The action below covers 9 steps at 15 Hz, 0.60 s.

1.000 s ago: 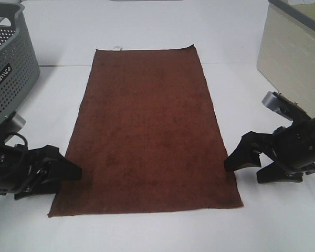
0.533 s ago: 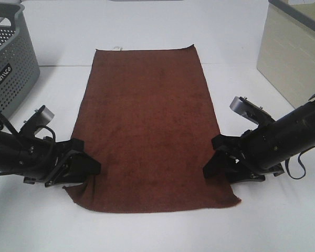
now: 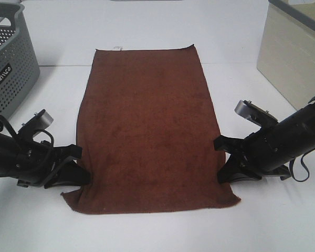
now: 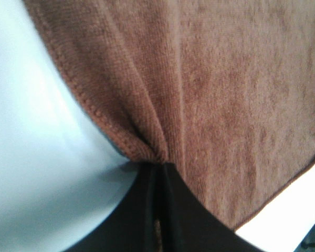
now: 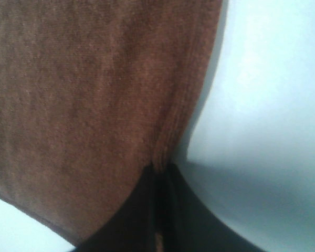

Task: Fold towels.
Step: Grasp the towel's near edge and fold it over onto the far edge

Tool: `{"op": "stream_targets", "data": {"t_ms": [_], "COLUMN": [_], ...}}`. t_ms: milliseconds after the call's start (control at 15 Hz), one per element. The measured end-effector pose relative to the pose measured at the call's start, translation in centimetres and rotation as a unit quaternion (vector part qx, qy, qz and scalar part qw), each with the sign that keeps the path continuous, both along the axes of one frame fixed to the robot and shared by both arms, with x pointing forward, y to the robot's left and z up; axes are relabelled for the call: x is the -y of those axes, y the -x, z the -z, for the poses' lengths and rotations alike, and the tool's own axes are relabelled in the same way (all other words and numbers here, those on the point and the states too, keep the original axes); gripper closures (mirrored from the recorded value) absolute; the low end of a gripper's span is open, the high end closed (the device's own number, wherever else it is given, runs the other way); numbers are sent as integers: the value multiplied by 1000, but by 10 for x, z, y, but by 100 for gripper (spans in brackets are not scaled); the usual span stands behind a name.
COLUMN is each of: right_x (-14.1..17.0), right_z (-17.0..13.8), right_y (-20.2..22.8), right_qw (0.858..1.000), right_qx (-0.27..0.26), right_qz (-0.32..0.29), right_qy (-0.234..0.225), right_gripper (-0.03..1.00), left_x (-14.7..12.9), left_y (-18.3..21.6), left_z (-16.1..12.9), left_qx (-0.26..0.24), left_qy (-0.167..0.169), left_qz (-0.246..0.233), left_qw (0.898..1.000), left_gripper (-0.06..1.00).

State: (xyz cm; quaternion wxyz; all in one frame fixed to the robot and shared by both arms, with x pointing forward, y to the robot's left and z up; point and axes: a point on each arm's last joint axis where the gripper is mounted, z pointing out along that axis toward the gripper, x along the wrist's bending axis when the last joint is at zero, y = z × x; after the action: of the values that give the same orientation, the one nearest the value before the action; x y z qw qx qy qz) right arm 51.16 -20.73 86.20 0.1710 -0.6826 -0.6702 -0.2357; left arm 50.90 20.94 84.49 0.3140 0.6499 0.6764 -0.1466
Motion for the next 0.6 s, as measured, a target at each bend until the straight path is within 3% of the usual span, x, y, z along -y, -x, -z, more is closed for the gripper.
{"op": "stream_targets", "data": {"t_ms": [200,600], "right_x": [1,13], "right_z": [-18,-31], "right_y": [6,77], "right_qw": [1000,1000], "right_qx": [8,-14], "right_qz": [0,0], "right_qy": [2,6], "right_gripper": [97,97], "left_x": [-2,-10], "left_y": [6,64], "left_z": [-16,-30], "left_qx": [9,-3], "left_qy": [-4,-10], "left_qz": [7,18], "left_qw": [1000,1000], "left_gripper": [94,94]}}
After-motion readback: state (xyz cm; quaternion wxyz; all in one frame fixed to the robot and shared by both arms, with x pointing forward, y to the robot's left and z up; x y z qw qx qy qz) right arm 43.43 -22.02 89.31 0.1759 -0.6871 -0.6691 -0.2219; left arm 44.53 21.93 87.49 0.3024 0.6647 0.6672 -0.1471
